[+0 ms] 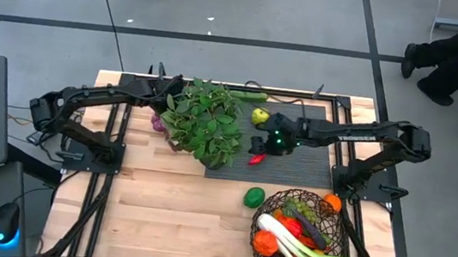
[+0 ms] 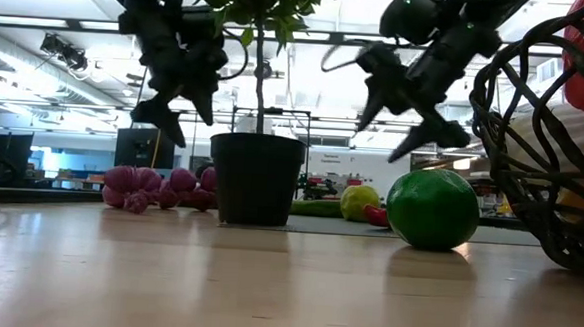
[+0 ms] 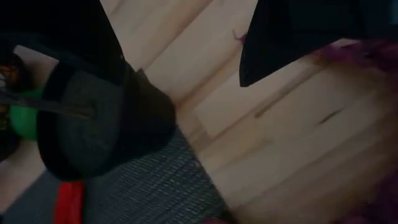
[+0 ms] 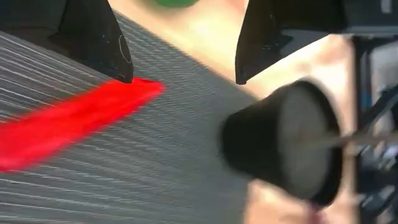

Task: Build produce basket
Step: Put the red chili pepper into the brown wire basket

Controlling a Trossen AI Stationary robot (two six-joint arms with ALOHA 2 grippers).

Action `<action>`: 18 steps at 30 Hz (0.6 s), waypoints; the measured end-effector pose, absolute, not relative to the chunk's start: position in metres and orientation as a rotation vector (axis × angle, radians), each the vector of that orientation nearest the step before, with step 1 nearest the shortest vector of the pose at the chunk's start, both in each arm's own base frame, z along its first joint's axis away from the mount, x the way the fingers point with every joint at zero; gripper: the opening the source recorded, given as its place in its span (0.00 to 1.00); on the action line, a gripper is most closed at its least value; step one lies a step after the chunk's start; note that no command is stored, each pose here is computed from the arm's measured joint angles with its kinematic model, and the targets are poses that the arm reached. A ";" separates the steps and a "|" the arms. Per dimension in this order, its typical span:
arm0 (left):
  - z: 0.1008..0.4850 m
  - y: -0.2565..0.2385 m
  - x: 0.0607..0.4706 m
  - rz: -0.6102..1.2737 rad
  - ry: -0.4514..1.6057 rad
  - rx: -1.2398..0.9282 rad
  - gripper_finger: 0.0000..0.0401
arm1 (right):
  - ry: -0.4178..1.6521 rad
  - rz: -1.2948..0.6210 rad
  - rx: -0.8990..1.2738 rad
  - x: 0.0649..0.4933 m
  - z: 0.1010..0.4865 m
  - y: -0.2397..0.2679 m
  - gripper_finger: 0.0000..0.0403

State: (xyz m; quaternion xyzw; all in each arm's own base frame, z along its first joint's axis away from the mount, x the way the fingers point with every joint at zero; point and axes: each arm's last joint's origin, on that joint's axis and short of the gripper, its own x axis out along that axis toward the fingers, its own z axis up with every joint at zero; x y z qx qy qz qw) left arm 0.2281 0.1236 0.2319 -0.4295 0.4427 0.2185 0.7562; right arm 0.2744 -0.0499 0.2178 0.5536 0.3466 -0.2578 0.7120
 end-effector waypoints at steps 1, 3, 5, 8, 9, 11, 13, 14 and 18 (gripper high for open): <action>0.233 0.126 0.225 0.491 0.964 -0.939 0.79 | 0.770 -0.616 1.243 0.270 0.218 -0.052 0.71; 0.235 0.129 0.218 0.522 0.975 -0.937 0.79 | 0.770 -0.703 1.275 0.265 0.217 -0.055 0.72; 0.237 0.133 0.212 0.558 0.964 -0.936 0.79 | 0.777 -0.780 1.304 0.261 0.215 -0.057 0.73; 0.239 0.141 0.202 0.630 0.958 -0.946 0.79 | 0.780 -0.845 1.337 0.262 0.208 -0.060 0.72; 0.240 0.143 0.198 0.655 0.955 -0.942 0.79 | 0.786 -0.860 1.347 0.263 0.205 -0.061 0.72; 0.241 0.149 0.193 0.701 0.944 -0.937 0.79 | 0.795 -0.888 1.366 0.267 0.198 -0.062 0.72; 0.241 0.154 0.187 0.741 0.940 -0.944 0.79 | 0.817 -0.928 1.384 0.269 0.189 -0.063 0.72; 0.242 0.156 0.185 0.751 0.925 -0.948 0.78 | 0.824 -0.950 1.398 0.271 0.184 -0.063 0.72; 0.244 0.161 0.179 0.773 0.906 -0.951 0.77 | 0.826 -1.016 1.458 0.279 0.168 -0.065 0.72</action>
